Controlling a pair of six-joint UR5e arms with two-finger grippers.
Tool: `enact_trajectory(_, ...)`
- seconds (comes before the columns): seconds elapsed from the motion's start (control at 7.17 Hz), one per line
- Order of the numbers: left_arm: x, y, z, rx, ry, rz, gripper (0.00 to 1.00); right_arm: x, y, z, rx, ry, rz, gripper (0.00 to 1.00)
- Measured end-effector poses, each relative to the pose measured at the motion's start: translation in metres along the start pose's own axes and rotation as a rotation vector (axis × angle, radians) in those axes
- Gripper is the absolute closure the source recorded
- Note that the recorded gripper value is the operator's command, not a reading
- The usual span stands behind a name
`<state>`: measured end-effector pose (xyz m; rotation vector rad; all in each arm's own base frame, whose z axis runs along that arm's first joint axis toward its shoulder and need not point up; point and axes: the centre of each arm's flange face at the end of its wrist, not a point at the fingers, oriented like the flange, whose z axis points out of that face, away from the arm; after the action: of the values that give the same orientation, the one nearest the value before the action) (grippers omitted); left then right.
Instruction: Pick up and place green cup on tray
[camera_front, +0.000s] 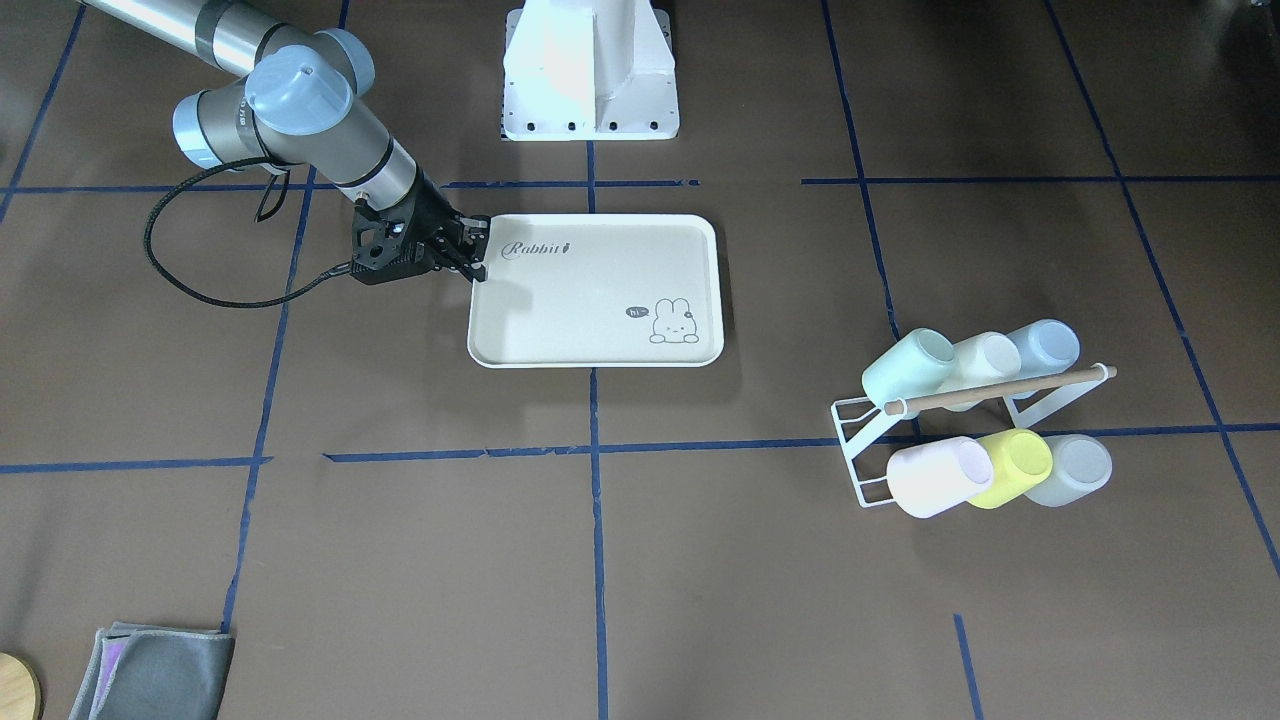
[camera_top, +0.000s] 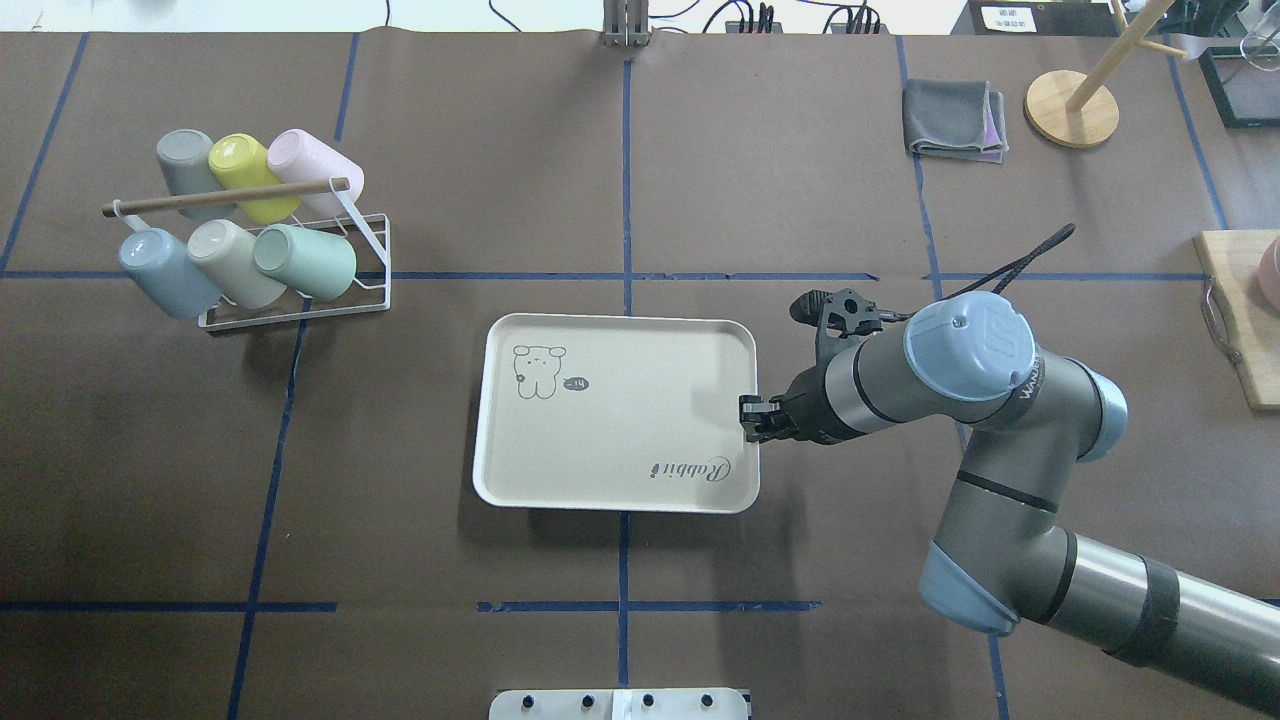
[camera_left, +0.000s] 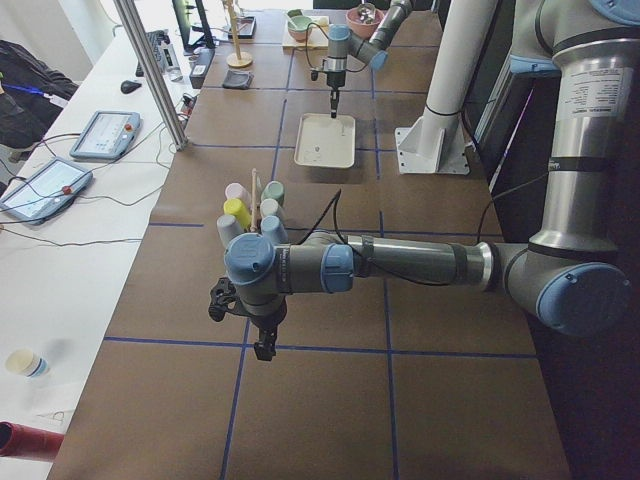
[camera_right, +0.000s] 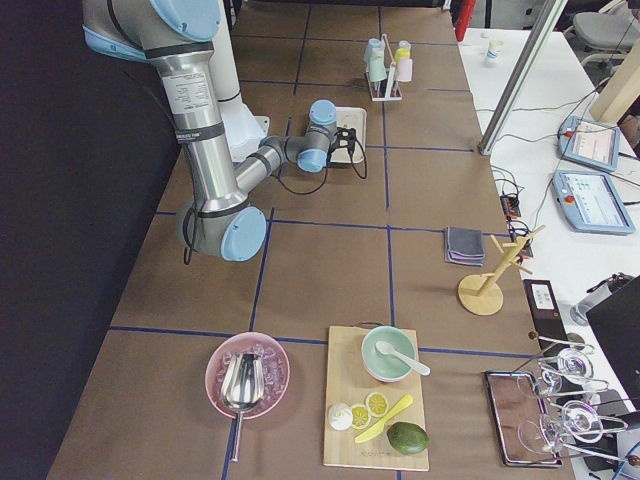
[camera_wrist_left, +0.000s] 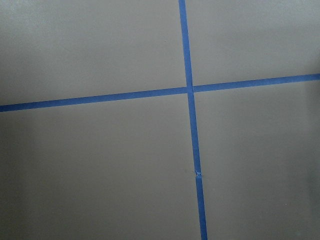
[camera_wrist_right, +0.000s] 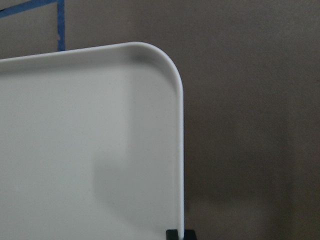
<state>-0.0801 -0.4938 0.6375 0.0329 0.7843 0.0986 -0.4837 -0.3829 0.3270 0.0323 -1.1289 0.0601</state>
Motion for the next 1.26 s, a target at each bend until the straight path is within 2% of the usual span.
enact_trajectory(0.7,0.001,-0.002,-0.001,0.001,0.0,0.002,0.0,-0.012,-0.021,0.0,0.013,0.039,0.004,1.0)
enact_trajectory(0.98,0.001,-0.002,-0.001,0.001,-0.001,0.003,0.0,-0.01,-0.023,0.002,0.013,0.045,-0.014,0.97)
enact_trajectory(1.12,0.001,-0.002,-0.001,0.001,-0.001,0.003,0.0,-0.01,-0.023,0.002,0.011,0.045,-0.025,0.4)
enact_trajectory(1.26,0.002,-0.002,-0.001,0.002,-0.001,0.003,0.0,-0.01,-0.023,0.002,0.01,0.045,-0.03,0.0)
